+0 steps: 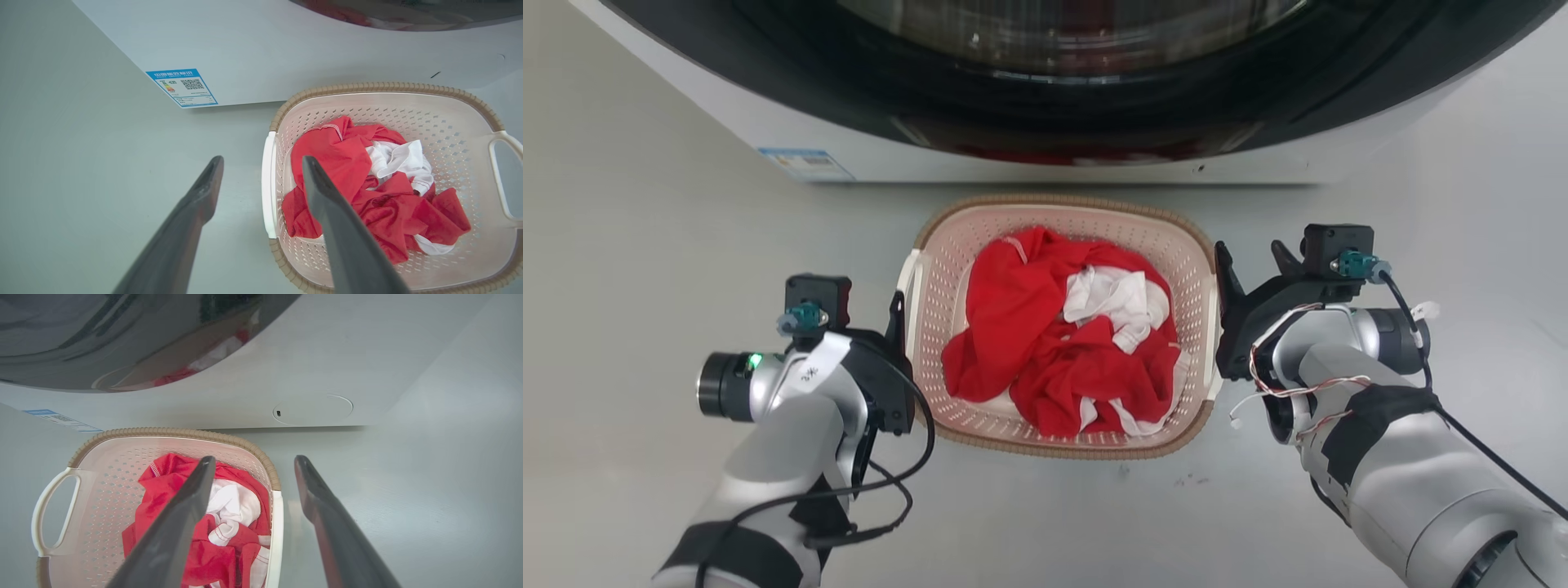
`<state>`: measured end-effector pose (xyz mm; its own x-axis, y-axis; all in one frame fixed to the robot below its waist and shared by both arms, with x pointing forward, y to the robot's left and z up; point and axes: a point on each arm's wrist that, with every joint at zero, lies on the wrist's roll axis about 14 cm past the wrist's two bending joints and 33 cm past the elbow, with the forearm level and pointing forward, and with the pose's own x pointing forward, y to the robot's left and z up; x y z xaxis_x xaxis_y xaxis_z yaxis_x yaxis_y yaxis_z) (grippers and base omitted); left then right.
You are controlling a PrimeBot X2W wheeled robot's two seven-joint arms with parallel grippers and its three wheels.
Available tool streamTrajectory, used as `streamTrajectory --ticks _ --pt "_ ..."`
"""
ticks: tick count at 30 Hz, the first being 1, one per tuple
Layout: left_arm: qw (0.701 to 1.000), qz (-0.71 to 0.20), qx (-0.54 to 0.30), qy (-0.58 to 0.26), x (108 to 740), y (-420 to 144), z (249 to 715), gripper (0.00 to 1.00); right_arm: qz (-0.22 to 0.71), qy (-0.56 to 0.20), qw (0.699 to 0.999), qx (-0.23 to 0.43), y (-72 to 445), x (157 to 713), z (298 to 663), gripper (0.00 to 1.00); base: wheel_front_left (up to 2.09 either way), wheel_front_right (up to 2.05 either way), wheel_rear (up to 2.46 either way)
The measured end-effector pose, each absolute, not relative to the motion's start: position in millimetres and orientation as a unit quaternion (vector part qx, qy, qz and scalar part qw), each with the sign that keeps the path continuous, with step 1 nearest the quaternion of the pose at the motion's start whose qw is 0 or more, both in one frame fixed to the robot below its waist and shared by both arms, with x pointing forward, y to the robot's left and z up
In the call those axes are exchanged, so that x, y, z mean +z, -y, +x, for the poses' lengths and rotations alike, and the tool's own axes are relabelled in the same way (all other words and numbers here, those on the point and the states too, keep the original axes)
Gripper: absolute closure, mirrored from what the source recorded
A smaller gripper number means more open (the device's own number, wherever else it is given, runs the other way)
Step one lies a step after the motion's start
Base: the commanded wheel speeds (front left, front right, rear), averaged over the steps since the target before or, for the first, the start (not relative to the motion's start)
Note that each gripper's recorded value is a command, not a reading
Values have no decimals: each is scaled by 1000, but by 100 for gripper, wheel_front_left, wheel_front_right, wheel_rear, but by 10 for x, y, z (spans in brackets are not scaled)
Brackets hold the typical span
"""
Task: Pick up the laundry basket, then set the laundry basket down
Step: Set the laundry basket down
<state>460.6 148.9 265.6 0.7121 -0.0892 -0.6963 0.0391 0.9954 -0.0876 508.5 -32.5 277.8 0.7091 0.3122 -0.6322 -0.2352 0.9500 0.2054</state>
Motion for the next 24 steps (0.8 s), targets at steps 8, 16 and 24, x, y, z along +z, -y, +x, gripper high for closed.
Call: streamTrajectory --ticks 8,16,24 --pt "934 -46 -39 -353 2935 -1426 4402 0 86 -319 932 147 321 3210 4993 0 0 0 0" --pt "948 -60 -47 -308 3266 -1389 4286 0 116 -292 939 142 366 3528 4810 0 0 0 0" --pt "962 -74 -47 -258 3581 -1375 4200 0 127 -248 949 150 409 3865 4691 0 0 0 0"
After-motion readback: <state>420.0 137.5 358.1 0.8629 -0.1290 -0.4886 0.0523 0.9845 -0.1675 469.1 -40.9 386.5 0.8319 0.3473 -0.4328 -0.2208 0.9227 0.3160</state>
